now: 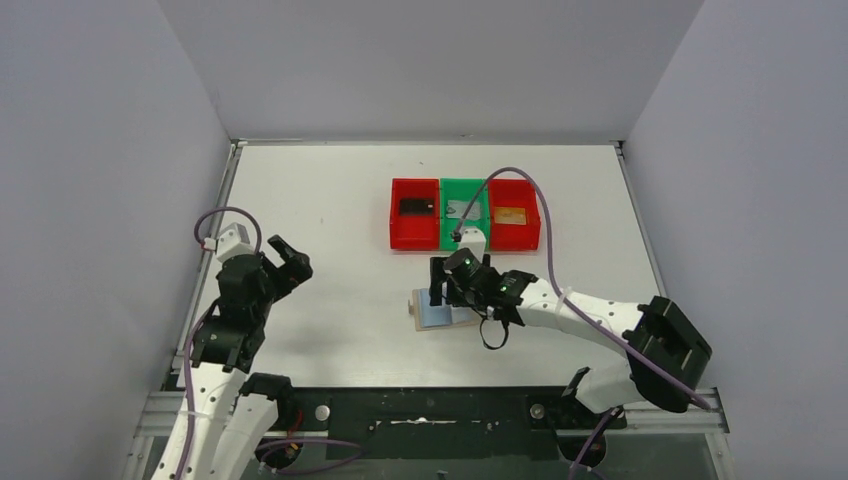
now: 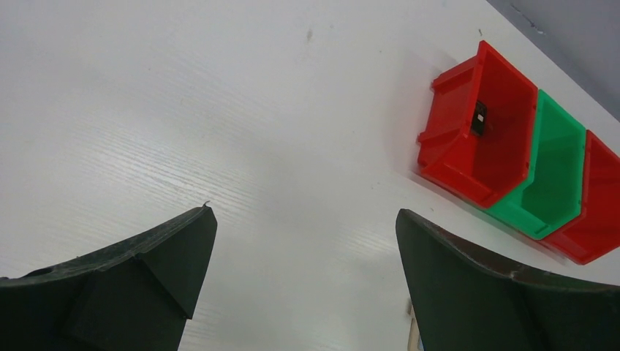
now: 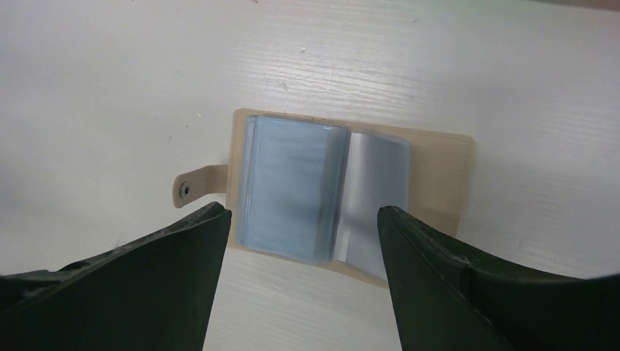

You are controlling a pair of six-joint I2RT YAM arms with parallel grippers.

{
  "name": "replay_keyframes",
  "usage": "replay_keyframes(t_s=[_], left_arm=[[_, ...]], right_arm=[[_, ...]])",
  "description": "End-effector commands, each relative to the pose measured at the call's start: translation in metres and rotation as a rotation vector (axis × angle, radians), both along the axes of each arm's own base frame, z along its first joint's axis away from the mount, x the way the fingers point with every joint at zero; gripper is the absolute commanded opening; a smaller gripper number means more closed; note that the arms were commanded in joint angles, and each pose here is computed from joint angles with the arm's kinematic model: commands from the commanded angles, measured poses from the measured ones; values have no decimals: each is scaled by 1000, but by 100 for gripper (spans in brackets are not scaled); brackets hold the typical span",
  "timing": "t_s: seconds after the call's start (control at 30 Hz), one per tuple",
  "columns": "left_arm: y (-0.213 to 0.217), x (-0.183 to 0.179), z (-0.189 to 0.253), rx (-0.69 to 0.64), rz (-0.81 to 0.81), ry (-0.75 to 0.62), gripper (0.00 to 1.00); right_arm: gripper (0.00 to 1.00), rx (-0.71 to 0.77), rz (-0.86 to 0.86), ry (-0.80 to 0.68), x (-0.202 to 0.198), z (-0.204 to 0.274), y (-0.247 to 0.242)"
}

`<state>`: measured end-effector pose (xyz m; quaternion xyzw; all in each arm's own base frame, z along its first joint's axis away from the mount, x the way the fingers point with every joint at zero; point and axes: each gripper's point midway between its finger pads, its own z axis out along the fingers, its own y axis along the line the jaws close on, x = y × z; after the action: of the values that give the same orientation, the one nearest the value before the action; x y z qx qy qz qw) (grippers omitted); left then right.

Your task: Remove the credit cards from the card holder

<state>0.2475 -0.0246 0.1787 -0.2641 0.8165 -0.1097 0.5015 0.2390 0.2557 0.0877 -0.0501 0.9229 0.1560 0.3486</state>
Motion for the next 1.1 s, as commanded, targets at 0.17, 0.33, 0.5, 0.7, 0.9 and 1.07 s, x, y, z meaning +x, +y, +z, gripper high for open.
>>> replay_keyframes(t_s=[0.17,0.33,0.5,0.7,0.9,1.07], left_arm=[[2,1,23,-19,16,-98,97],[0,2,22,-19,3,-88,97],[0,2,22,-19,0,-88,97],[1,1,22,-15,5,-92,97],[0,0,25,-19,-1,-101,97],[0,0,23,-18,2,-102,97]], right_arm=[[74,-59,-8,-8,0,-14,32],[72,-69,7,17,-2,-27,38],[72,-110,27,31,-3,-38,40],[67,-190,21,62,-6,-55,35],[53,-211,29,69,-11,-65,31],[43,-169,20,53,-11,-59,33]])
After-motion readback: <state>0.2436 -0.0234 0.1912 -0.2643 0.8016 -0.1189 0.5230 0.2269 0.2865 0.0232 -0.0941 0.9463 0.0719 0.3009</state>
